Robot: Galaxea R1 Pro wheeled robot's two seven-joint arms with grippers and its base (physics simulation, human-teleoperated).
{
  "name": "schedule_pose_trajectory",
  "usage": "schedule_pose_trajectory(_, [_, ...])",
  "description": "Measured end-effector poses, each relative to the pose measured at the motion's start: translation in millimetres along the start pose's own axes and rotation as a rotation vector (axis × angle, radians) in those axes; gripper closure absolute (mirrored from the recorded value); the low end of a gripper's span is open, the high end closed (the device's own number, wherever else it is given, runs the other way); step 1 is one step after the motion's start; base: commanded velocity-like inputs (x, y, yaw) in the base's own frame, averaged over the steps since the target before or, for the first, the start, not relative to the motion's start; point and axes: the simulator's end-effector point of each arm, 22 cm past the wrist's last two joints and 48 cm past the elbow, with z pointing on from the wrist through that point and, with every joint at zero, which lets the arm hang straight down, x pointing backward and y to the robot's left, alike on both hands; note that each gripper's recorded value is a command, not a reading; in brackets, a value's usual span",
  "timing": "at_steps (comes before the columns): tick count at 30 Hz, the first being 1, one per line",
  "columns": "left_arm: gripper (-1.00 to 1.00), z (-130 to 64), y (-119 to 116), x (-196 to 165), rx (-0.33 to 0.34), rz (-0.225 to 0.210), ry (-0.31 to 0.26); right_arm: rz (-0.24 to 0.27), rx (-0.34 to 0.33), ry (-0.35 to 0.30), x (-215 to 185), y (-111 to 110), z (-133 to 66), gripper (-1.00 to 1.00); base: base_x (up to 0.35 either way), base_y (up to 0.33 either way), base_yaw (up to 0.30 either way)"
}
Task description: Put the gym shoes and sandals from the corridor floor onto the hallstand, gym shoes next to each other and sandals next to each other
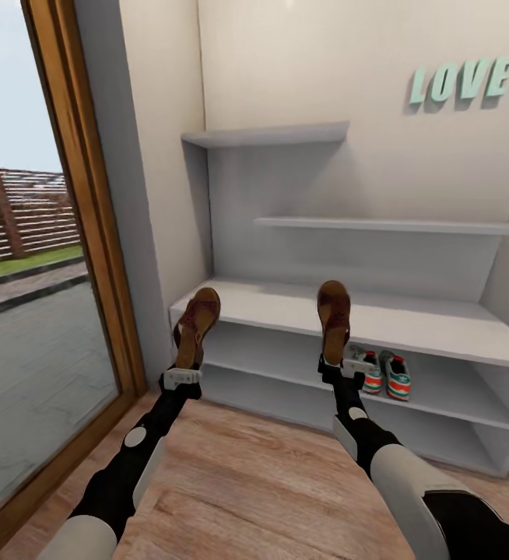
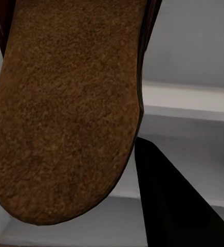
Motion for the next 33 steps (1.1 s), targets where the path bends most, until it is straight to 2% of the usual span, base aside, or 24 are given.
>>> schedule_pose_trajectory(8, [1.0,-0.1,0.0,0.4,0.0,0.0,0.001,0.0,0.0,0.0,0.1,0.0,0.0,1.0,-0.012,0.01,-0.265])
schedule_pose_trajectory(20, [1.0,-0.1,0.0,0.9,0.0,-0.001,0.002,0.001,0.001,0.001,0.3,-0.2,0.0,1.0,-0.143,0.126,-0.239])
schedule_pose_trajectory(25, [1.0,-0.2,0.2,0.7,0.0,0.0,0.001,0.002,0.002,0.002,0.6,-0.3,-0.1,1.0,-0.012,0.01,-0.06])
schedule_pose_trajectory(33, [1.0,-0.1,0.4,0.8,0.0,0.0,0.002,0.002,0.002,0.003,1.1,-0.4,-0.1,1.0,-0.161,0.14,-0.003])
